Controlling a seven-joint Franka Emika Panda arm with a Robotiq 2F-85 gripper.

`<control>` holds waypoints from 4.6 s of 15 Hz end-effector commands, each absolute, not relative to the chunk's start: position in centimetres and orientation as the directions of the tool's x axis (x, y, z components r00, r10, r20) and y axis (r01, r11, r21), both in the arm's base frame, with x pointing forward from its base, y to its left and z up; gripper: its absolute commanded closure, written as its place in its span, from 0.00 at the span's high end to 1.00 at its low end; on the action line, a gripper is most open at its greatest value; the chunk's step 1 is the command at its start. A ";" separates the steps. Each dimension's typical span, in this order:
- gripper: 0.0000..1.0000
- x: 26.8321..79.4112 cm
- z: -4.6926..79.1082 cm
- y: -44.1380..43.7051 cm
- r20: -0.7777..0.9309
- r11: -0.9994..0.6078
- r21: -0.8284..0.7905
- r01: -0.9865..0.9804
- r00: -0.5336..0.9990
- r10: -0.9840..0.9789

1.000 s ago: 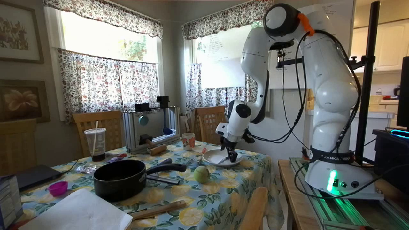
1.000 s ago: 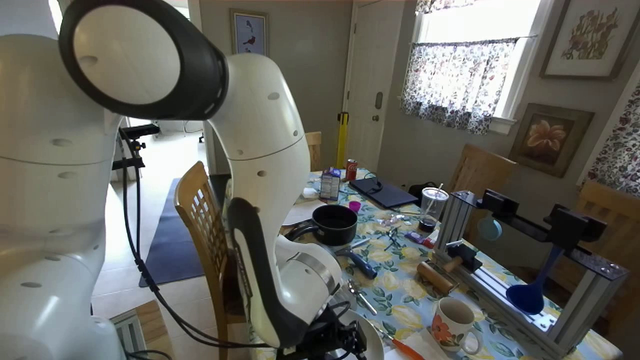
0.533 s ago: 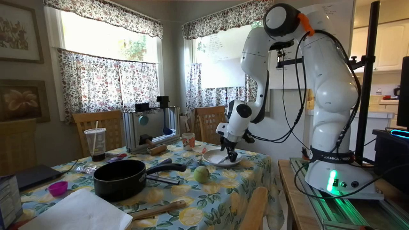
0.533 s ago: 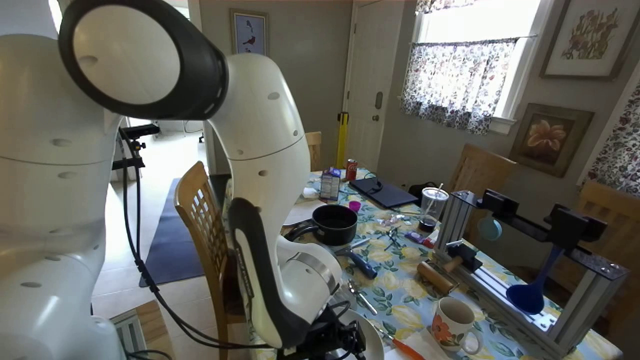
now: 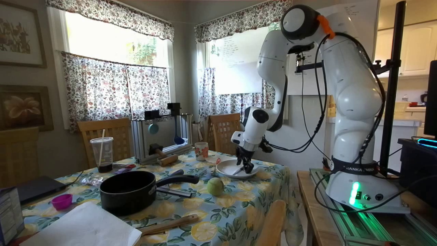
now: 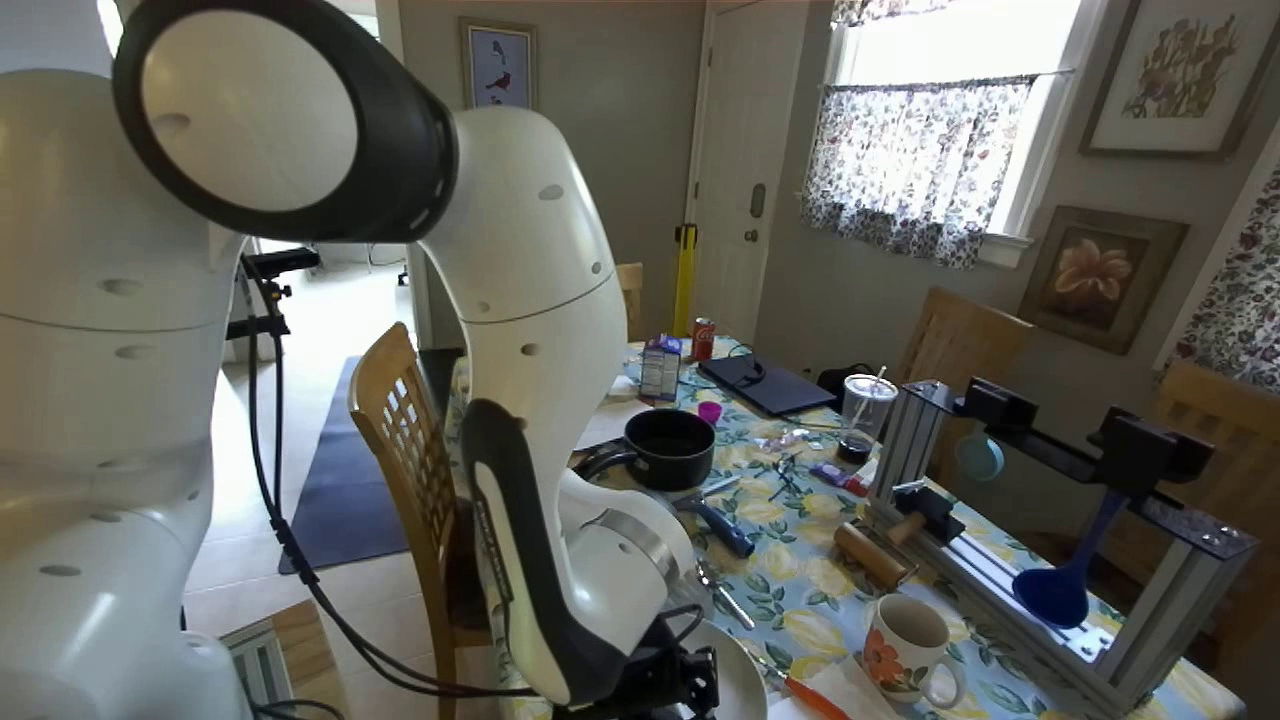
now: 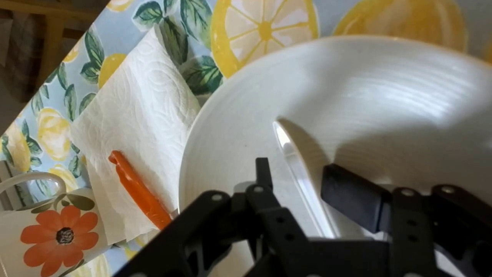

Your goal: Use the knife to poke at the ball

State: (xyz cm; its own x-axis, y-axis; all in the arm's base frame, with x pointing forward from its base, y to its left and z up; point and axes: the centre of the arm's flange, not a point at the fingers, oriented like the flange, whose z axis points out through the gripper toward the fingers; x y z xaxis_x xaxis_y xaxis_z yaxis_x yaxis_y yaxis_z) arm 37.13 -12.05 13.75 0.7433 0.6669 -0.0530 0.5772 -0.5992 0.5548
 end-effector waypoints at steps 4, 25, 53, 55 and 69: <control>0.23 36.9 12.7 -12.6 -0.042 -0.619 0.378 0.689 0.680 0.732; 0.02 37.4 17.4 -13.6 0.016 -0.712 0.228 0.664 0.729 0.684; 0.02 34.9 23.9 -8.9 0.118 -0.847 0.073 0.527 0.839 0.532; 0.02 34.9 24.0 -8.0 0.131 -0.843 0.064 0.534 0.833 0.537; 0.02 36.1 26.5 -5.3 0.150 -0.828 -0.021 0.560 0.821 0.551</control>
